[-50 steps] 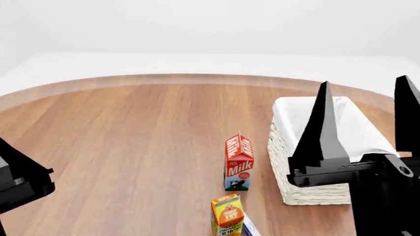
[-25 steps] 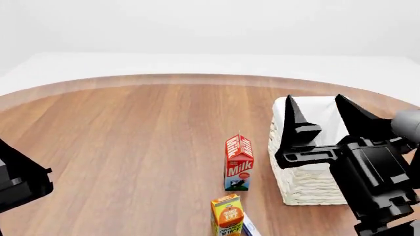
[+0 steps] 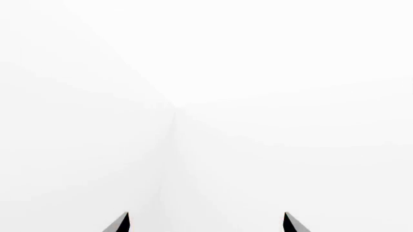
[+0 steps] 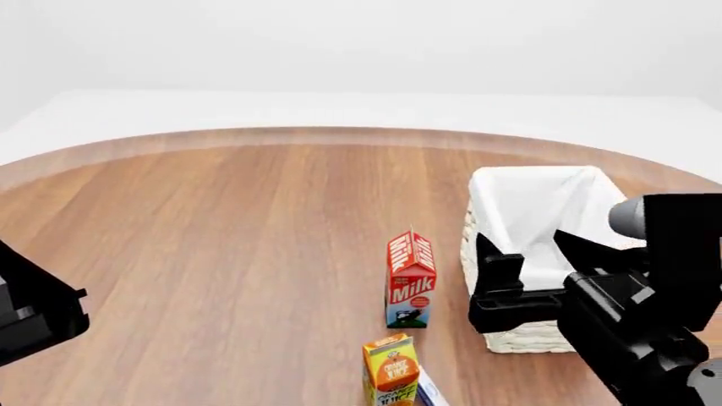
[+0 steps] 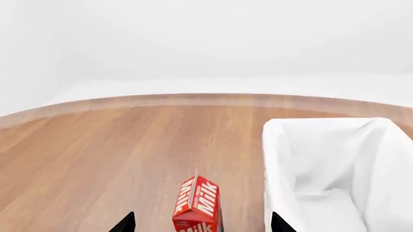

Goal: Pick up the cream cheese box and the butter, and put them in the basket.

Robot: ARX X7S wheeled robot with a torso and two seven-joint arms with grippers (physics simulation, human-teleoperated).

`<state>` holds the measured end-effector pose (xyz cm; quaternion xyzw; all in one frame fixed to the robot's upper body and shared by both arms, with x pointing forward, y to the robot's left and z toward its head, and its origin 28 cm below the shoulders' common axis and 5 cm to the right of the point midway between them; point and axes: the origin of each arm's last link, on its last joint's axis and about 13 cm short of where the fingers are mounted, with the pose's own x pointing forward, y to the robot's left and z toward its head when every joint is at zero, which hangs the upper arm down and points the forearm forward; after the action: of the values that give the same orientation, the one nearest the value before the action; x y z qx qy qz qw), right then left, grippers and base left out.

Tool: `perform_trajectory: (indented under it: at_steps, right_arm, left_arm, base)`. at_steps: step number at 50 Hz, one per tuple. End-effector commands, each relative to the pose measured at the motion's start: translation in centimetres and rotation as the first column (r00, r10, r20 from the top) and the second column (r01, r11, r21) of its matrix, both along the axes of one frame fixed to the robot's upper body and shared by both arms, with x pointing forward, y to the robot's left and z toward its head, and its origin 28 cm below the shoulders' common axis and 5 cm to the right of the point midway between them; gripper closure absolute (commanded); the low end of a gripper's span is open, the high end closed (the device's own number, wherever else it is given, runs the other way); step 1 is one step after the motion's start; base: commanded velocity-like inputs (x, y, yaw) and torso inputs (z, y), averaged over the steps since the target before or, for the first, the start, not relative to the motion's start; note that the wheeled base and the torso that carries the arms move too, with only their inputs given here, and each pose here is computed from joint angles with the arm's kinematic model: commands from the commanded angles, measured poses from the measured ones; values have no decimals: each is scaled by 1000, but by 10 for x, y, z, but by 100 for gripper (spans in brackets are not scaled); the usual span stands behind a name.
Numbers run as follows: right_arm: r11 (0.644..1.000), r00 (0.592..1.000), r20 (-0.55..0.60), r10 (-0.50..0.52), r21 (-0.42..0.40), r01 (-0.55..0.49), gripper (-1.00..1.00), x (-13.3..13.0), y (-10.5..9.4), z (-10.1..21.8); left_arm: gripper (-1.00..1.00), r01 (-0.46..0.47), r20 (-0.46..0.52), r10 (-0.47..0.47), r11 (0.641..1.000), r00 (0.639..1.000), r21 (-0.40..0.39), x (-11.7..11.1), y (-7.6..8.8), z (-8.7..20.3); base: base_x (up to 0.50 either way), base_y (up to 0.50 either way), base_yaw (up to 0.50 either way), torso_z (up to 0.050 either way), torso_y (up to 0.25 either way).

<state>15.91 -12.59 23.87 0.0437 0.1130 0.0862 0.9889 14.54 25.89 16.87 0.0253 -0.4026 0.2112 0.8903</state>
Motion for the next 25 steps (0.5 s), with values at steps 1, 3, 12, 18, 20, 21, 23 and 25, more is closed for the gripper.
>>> perform_trajectory:
  at_steps: [1, 3, 12, 18, 20, 21, 23, 25]
  right_arm:
    - [999, 996, -75, 41, -6, -41, -100, 11, -3, 11]
    - [999, 996, -71, 48, -14, -49, -100, 15, -3, 11]
    - [995, 993, -88, 75, -57, -80, -100, 26, 1, 9]
    - [993, 990, -104, 93, -68, -100, -100, 33, 3, 5]
    - [992, 988, -120, 97, -74, -107, -100, 36, 4, 2]
    - [991, 987, -129, 98, -74, -108, -100, 37, 4, 0]
    - [989, 983, -144, 113, -81, -125, -100, 40, 6, -4]
    - [986, 979, -156, 130, -81, -144, -100, 40, 8, -7]
  left_arm:
    - [-100, -20, -5, 20, 1000, 1000, 7, -1, 2, 0]
    - [-100, -18, -6, 18, 1000, 1000, 8, 0, 2, -1]
    - [-100, -18, -6, 18, 1000, 1000, 10, 0, 2, 0]
    - [-100, -18, -6, 18, 1000, 1000, 9, 0, 2, 0]
    - [-100, -17, -6, 17, 1000, 1000, 9, -1, 2, 0]
    - [-100, -17, -5, 17, 1000, 1000, 10, -1, 2, 0]
    - [-100, -19, -4, 19, 1000, 1000, 9, -1, 2, 0]
    - [-100, -19, -5, 19, 1000, 1000, 8, -1, 2, 0]
  base:
    - [0, 0, 0, 0, 0]
    - [0, 0, 0, 0, 0]
    - [0, 0, 0, 0, 0]
    - [0, 0, 0, 0, 0]
    - [0, 0, 0, 0, 0]
    - [0, 0, 0, 0, 0]
    - [0, 0, 0, 0, 0]
    - [0, 0, 0, 0, 0]
